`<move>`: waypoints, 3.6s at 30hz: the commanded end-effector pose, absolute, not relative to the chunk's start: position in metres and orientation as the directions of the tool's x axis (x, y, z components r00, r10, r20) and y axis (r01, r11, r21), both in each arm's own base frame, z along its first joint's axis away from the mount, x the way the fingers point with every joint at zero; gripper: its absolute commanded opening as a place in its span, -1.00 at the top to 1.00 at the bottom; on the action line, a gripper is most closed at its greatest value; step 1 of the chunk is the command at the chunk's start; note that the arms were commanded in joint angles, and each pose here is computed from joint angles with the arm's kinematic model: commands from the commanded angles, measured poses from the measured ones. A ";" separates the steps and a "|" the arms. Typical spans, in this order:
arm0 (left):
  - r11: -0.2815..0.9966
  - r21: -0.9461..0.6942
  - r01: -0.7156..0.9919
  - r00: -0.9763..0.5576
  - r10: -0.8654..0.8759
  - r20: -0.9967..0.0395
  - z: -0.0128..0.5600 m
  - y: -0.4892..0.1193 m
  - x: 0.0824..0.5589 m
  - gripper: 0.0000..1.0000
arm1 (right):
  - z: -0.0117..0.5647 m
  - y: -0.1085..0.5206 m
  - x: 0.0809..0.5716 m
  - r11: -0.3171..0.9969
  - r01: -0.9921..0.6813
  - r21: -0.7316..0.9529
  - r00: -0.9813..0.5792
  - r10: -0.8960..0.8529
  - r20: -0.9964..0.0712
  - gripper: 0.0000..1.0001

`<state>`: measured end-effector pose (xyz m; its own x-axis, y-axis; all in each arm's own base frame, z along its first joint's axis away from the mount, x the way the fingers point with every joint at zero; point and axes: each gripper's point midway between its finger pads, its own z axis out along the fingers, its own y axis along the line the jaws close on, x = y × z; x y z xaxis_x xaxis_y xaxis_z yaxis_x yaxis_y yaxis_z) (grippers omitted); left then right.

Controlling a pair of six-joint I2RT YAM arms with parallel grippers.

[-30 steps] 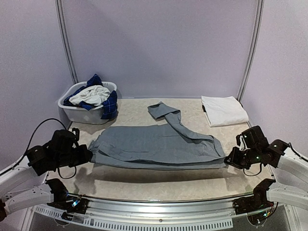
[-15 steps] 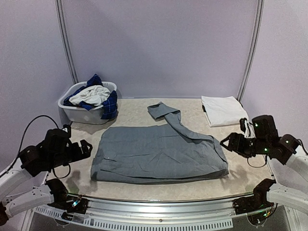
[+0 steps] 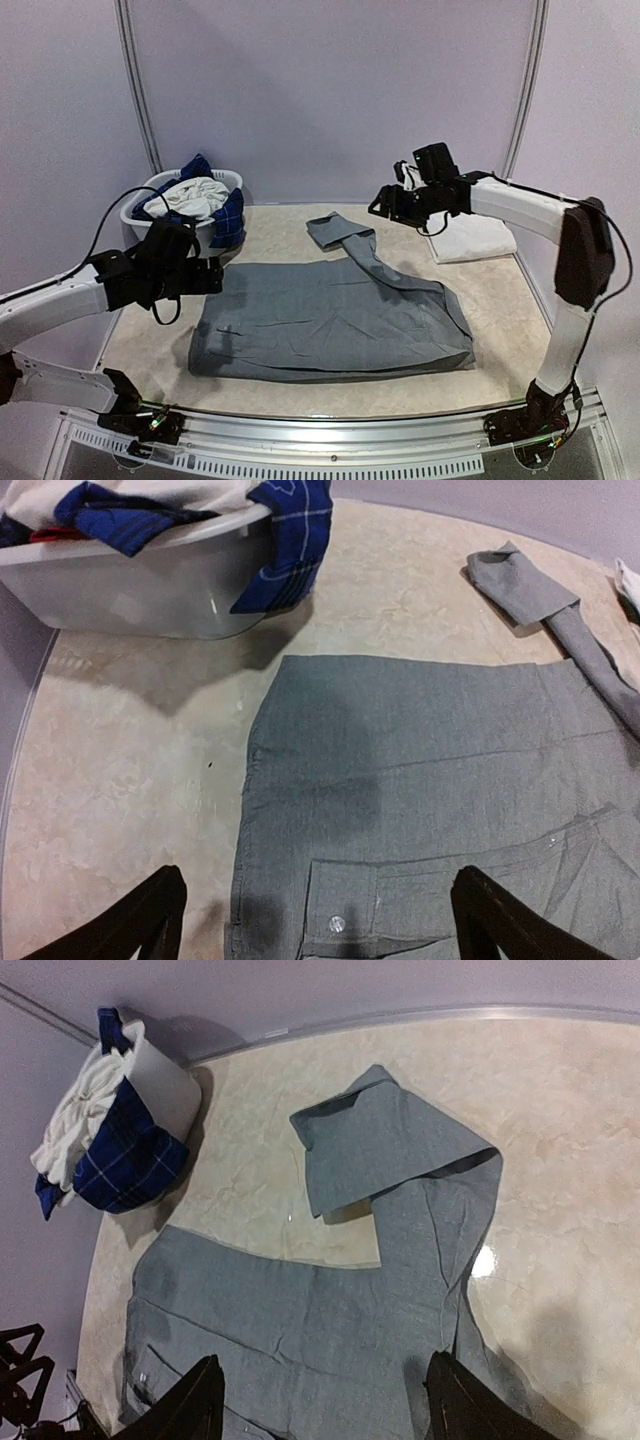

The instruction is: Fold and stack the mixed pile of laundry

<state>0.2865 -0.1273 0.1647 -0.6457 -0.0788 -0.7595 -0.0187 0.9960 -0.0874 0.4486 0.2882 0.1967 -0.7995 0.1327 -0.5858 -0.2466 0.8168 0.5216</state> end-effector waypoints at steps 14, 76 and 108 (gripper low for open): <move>0.995 -0.073 0.067 -0.690 -0.007 -0.724 0.134 -0.155 0.301 -0.76 | 0.044 0.301 0.502 0.809 -0.114 0.577 -0.957 0.066 -0.282 -0.26; 0.991 -0.115 -0.071 -0.842 -0.121 -0.525 0.036 -0.142 0.288 -0.40 | 0.104 0.219 0.546 0.759 -0.231 0.609 -0.902 0.069 -0.427 0.07; 0.993 -0.066 -0.097 -0.865 -0.117 -0.489 0.004 -0.121 0.262 1.00 | 0.068 0.234 0.514 0.813 -0.177 0.554 -0.934 0.039 -0.356 -0.04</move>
<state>0.2684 -0.1280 0.0117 -0.8524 -0.1203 -0.5089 -0.0861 0.9922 -0.0904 0.5235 0.2191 0.0944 -0.9110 0.0558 -0.4086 -0.1942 0.8160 0.5444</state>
